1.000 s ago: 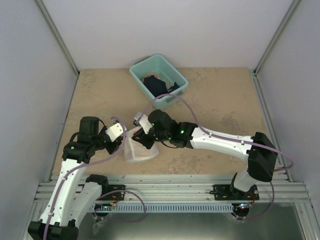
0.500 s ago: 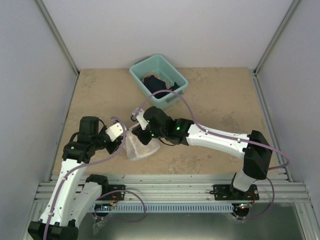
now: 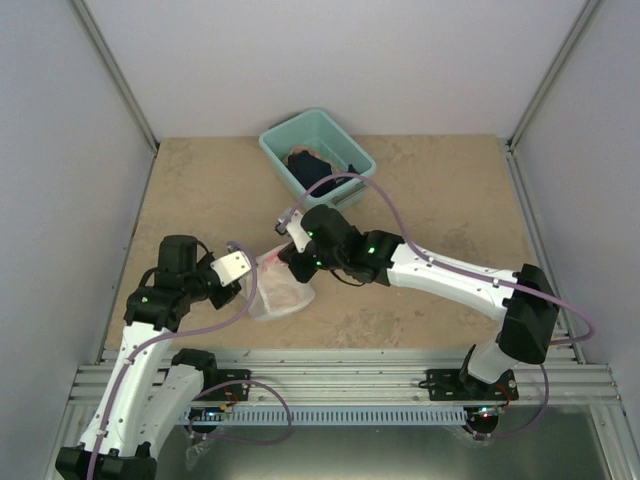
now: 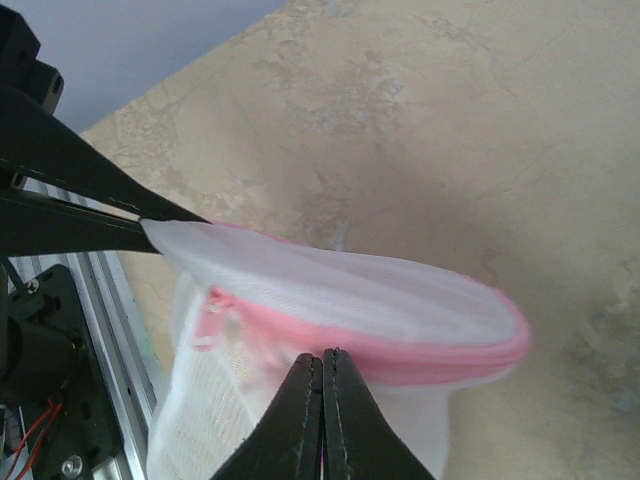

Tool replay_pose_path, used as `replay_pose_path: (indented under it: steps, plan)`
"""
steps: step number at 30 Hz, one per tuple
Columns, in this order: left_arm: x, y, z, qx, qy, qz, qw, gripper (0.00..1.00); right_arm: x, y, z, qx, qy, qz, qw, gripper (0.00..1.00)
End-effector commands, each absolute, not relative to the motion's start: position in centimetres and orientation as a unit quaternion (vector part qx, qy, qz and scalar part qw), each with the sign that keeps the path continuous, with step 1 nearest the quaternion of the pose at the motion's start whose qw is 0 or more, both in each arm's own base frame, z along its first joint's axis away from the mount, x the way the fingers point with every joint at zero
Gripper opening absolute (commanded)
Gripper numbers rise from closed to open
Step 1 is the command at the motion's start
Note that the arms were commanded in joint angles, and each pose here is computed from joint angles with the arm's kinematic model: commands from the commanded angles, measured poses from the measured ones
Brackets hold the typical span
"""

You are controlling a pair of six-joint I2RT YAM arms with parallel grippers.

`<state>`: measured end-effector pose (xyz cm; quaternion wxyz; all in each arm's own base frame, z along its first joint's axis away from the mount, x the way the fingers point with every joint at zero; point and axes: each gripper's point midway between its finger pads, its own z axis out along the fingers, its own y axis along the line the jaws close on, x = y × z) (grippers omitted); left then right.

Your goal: Unzip the laundry bag and remove the bra

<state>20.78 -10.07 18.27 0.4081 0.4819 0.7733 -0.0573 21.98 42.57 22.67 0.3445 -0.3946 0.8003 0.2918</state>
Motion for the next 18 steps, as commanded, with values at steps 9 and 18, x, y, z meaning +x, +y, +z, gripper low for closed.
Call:
replay_pose_path:
  steps: [9,18]
  plan:
    - [21.0,-11.4,20.2,0.459,0.767,-0.097,0.438,0.00,18.1,42.9,25.0,-0.457,0.738,0.356,0.346,0.02]
    - [20.7,-12.1,20.6,0.421,0.784,-0.145,0.433,0.00,17.0,44.6,24.9,-0.396,0.748,0.324,0.423,0.15]
